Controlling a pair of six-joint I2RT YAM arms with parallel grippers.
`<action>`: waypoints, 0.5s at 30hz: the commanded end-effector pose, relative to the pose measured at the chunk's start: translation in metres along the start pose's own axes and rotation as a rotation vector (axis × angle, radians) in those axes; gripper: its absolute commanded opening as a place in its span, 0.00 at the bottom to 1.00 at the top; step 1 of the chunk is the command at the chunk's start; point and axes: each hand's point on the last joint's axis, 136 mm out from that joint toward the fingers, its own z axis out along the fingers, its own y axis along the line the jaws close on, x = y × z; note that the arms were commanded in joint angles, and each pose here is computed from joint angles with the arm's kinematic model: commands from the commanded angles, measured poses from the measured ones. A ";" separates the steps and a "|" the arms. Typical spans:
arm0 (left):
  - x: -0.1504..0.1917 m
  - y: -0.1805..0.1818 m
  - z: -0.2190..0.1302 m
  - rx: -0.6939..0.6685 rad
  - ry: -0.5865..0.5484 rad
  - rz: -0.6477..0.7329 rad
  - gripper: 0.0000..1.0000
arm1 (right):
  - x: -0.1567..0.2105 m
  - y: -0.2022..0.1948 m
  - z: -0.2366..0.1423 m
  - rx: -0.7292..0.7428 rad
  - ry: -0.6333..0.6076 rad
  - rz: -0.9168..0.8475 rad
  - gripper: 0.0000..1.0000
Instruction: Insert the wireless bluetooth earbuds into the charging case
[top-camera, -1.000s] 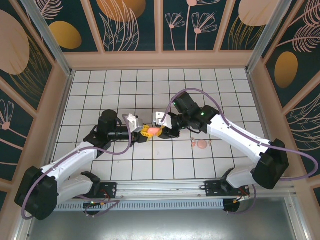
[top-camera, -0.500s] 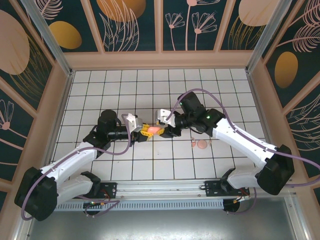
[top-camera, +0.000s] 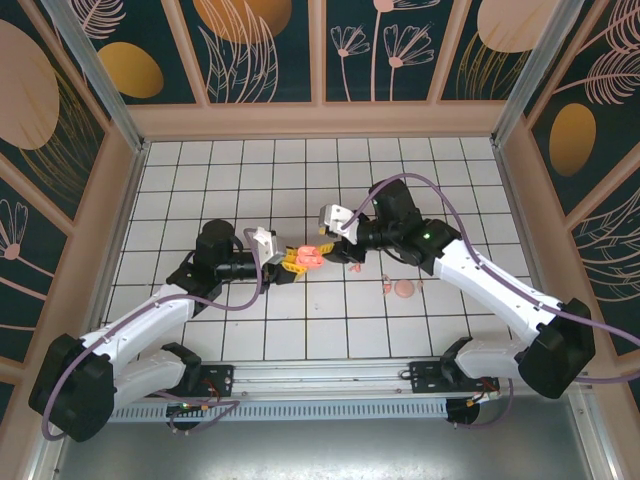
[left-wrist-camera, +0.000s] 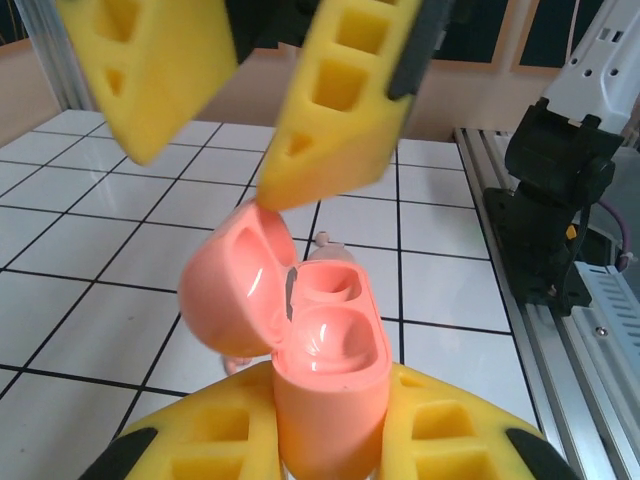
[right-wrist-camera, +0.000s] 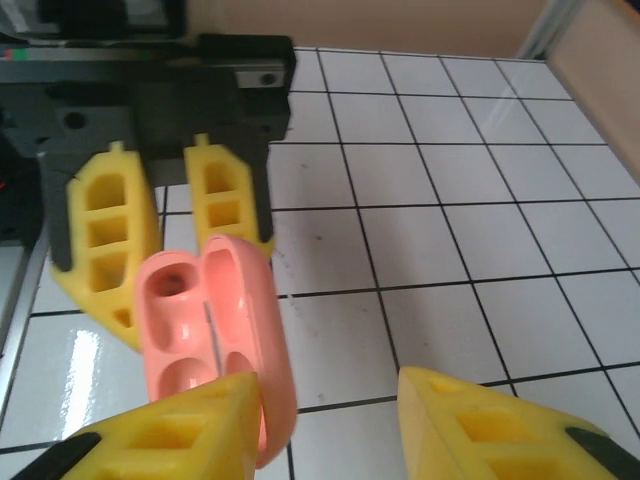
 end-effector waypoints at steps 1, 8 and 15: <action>-0.015 -0.008 -0.001 0.040 -0.038 0.031 0.14 | -0.004 -0.008 -0.004 0.050 -0.025 -0.001 0.40; -0.011 -0.002 -0.001 -0.003 -0.059 0.031 0.15 | -0.014 -0.004 -0.015 0.033 -0.087 0.027 0.41; 0.000 0.015 0.000 -0.107 -0.144 -0.054 0.15 | -0.009 -0.013 -0.035 0.083 -0.129 0.198 0.43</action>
